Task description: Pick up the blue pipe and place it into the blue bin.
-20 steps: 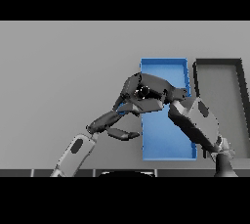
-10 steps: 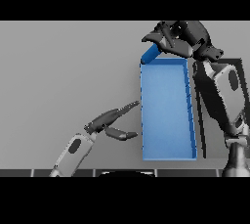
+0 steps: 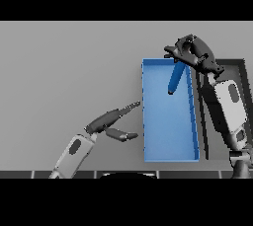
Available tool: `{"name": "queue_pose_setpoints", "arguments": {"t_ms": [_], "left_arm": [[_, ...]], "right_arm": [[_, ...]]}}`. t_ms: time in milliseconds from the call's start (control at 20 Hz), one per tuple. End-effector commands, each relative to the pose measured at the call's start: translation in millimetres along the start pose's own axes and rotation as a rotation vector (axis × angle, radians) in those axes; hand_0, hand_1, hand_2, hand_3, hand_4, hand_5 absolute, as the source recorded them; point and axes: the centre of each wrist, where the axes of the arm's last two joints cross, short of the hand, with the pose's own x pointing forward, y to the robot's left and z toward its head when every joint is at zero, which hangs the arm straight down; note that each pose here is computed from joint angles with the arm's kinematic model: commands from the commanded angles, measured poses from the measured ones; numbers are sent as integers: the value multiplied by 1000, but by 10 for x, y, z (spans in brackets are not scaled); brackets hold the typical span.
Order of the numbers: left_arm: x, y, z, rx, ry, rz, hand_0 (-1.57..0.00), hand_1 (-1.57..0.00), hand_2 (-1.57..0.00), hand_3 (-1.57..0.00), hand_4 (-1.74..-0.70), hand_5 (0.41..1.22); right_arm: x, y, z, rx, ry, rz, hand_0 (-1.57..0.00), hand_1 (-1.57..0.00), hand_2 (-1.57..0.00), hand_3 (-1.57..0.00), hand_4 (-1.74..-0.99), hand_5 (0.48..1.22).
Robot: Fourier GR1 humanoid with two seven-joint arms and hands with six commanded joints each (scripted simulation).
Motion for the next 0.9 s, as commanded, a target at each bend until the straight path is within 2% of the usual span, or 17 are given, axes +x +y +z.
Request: {"name": "queue_pose_setpoints", "arguments": {"t_ms": [0,150,350,400,450,500,600,650,700,750,850], "left_arm": [[-16,-19,9,-4,-3,2,1,1,1,1,-887,470],[-1,-53,8,1,-5,-3,1,1,1,1,-881,463],[20,-56,-11,8,1,2,1,1,1,1,-884,460],[16,-41,9,7,3,-2,1,1,1,1,-885,457],[15,-60,45,5,-6,1,1,1,1,1,-886,455],[45,-48,24,8,-4,3,1,1,1,1,-886,453],[49,-25,9,5,11,-5,1,1,1,1,-885,453],[36,-30,5,6,26,-3,1,1,1,1,-886,454],[17,-27,11,6,26,4,1,1,1,1,-888,453],[16,-39,11,6,24,4,1,1,1,1,-889,453],[24,-47,7,2,8,9,1,1,1,1,-893,454]], "right_arm": [[-122,-6,42,-23,51,-14,-1571,-1571,-1571,-1571,-1741,1120],[-432,-67,123,-71,216,-23,-1571,-1571,-1571,-1571,-1741,1122],[-797,-105,198,-69,329,11,-1571,-1571,-1571,-1571,-1591,1114],[-917,-144,186,-93,391,3,-1571,-1571,-1571,-1330,-1599,1110],[-1017,-186,201,-124,461,-14,-1563,-1459,-1393,-1122,-1547,1133],[-1090,-169,203,-127,516,-41,-1306,-1167,-1114,-897,-1503,1150],[-1181,-134,162,-146,615,-55,-836,-746,-712,-574,-1392,1176],[-1201,-124,146,-144,643,-62,-668,-597,-570,-459,-1338,1157],[-1198,-102,138,-106,665,-11,-534,-477,-456,-367,-1285,1141],[-1203,-100,141,-102,673,7,-427,-382,-364,-293,-1242,1081],[-1209,-86,151,-84,696,119,-273,-244,-233,-187,-1179,975]]}}
